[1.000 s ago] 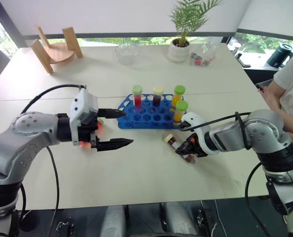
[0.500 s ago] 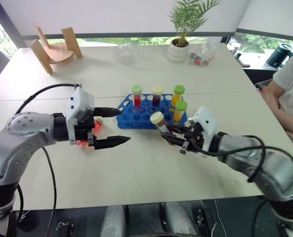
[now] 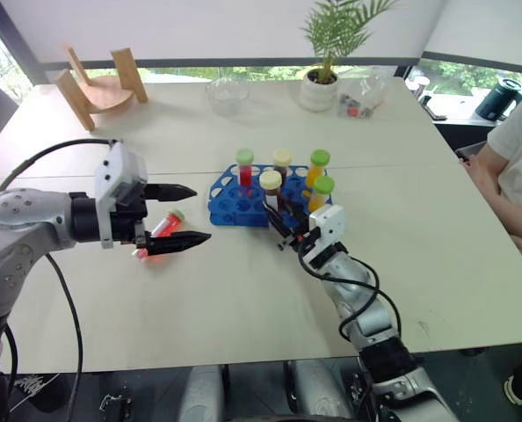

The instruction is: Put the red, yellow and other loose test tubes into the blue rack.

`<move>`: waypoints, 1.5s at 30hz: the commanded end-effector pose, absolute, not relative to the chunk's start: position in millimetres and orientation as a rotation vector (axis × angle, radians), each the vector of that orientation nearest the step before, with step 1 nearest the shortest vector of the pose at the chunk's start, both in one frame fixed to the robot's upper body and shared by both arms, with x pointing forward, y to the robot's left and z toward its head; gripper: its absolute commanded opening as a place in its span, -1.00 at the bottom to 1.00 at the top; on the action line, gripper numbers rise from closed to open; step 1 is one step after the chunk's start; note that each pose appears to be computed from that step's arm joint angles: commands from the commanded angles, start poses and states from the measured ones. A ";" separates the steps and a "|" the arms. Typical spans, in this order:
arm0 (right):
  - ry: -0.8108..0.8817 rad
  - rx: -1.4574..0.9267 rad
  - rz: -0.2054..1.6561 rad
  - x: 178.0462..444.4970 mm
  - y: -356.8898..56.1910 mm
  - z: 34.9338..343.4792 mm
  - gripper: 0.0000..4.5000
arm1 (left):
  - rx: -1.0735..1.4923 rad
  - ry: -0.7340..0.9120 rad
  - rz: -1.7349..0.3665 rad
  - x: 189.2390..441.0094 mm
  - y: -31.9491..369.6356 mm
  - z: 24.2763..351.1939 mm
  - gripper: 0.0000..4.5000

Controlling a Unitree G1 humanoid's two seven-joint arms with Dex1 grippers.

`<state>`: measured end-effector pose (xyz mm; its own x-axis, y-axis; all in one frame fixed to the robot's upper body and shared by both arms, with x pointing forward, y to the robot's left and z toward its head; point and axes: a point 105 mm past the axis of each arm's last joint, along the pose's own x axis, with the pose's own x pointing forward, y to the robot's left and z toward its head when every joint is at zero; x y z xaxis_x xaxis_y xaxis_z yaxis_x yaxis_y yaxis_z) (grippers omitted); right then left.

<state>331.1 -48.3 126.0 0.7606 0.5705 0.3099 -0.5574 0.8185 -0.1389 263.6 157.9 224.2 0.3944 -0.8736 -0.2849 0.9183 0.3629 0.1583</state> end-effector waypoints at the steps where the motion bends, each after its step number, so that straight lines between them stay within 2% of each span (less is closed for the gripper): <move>1: -0.460 -0.046 0.579 334.1 -52.4 147.8 -0.64 | 0.351 0.122 -1.161 260.1 156.4 236.5 1.00; 9: -0.518 -0.003 0.587 336.6 -50.8 174.3 -0.64 | 0.347 0.107 -1.164 261.4 153.4 234.6 1.00; 35: -0.426 0.074 0.497 362.3 -45.7 151.5 -0.64 | 0.345 0.088 -1.168 259.9 148.1 234.8 1.00; 45: -0.411 0.072 0.497 358.1 -45.6 146.3 -0.64 | 0.341 0.085 -1.170 259.5 146.1 234.2 1.00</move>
